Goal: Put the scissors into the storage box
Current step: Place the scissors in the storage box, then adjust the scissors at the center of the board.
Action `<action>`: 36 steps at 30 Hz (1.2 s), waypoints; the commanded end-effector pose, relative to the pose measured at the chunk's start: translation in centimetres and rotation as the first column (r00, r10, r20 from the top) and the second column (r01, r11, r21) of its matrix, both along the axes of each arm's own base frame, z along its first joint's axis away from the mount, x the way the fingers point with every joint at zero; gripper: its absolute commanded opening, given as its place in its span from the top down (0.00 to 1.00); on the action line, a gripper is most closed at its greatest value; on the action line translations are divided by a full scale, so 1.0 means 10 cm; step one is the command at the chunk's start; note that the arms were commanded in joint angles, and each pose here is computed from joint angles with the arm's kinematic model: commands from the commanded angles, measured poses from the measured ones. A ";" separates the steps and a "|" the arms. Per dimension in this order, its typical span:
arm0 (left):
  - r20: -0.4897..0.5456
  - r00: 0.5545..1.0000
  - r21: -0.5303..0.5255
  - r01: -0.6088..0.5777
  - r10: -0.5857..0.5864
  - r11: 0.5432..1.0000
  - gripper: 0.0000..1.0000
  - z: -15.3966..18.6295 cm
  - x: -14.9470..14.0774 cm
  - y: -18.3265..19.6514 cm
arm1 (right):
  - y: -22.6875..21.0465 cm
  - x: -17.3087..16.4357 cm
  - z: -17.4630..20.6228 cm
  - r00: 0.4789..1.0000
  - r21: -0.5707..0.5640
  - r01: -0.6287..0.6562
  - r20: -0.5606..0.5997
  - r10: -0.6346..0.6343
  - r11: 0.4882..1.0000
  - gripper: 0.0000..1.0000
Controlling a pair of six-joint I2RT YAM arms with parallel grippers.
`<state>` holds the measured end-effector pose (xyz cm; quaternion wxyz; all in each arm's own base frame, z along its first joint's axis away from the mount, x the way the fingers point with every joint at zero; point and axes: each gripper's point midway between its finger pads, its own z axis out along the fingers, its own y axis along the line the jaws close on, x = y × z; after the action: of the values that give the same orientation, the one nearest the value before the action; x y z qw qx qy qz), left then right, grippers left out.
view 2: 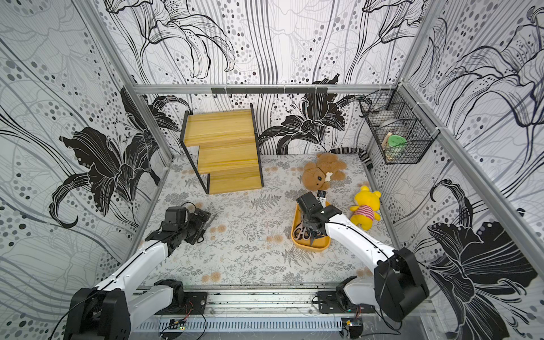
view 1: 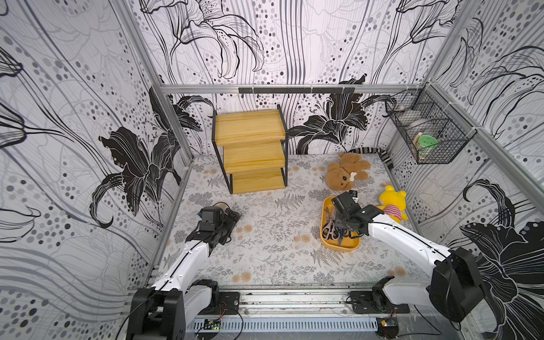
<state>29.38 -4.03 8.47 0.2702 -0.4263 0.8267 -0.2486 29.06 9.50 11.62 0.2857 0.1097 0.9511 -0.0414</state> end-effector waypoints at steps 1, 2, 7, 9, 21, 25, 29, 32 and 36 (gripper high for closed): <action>0.029 1.000 0.087 -0.002 0.000 0.996 0.03 0.15 0.12 0.11 | 0.08 0.15 0.14 0.998 -0.007 -0.040 0.038 0.041 0.999 0.70; 0.031 1.000 0.106 -0.002 -0.002 0.994 0.03 0.17 0.15 0.13 | 0.17 0.18 0.14 0.997 0.025 -0.070 0.032 0.069 0.997 0.68; 0.012 1.000 0.181 0.001 -0.003 0.983 0.03 0.20 0.26 0.24 | 0.51 0.29 0.11 0.988 0.129 -0.152 0.030 0.149 0.980 0.62; -0.011 1.000 0.217 0.007 -0.005 0.976 0.03 0.15 0.27 0.29 | 0.65 0.30 0.09 0.984 0.156 -0.178 0.034 0.175 0.971 0.61; -0.126 0.992 0.306 0.066 -0.029 0.950 0.03 -0.25 0.21 0.40 | 1.45 0.23 -0.03 0.938 0.208 -0.344 0.033 0.345 0.916 0.60; -0.160 0.987 0.331 0.083 -0.031 0.940 0.03 -0.36 0.17 0.44 | 1.61 0.25 0.02 0.924 0.250 -0.380 0.061 0.378 0.890 0.61; -0.195 0.980 0.330 0.096 -0.032 0.939 0.03 -0.47 0.14 0.44 | 1.67 0.25 0.01 0.919 0.256 -0.392 0.057 0.391 0.884 0.63; -0.216 0.976 0.319 0.103 -0.033 0.942 0.03 -0.54 0.13 0.42 | 1.67 0.23 0.00 0.918 0.254 -0.393 0.053 0.393 0.884 0.63; -0.225 0.974 0.294 0.104 -0.038 0.950 0.03 -0.61 0.09 0.39 | 1.63 0.22 0.02 0.921 0.246 -0.387 0.058 0.385 0.889 0.63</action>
<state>30.27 -0.32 2.91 0.2272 -0.3734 0.8960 -0.0783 31.23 25.53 11.48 0.2711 -0.0403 0.9519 0.1369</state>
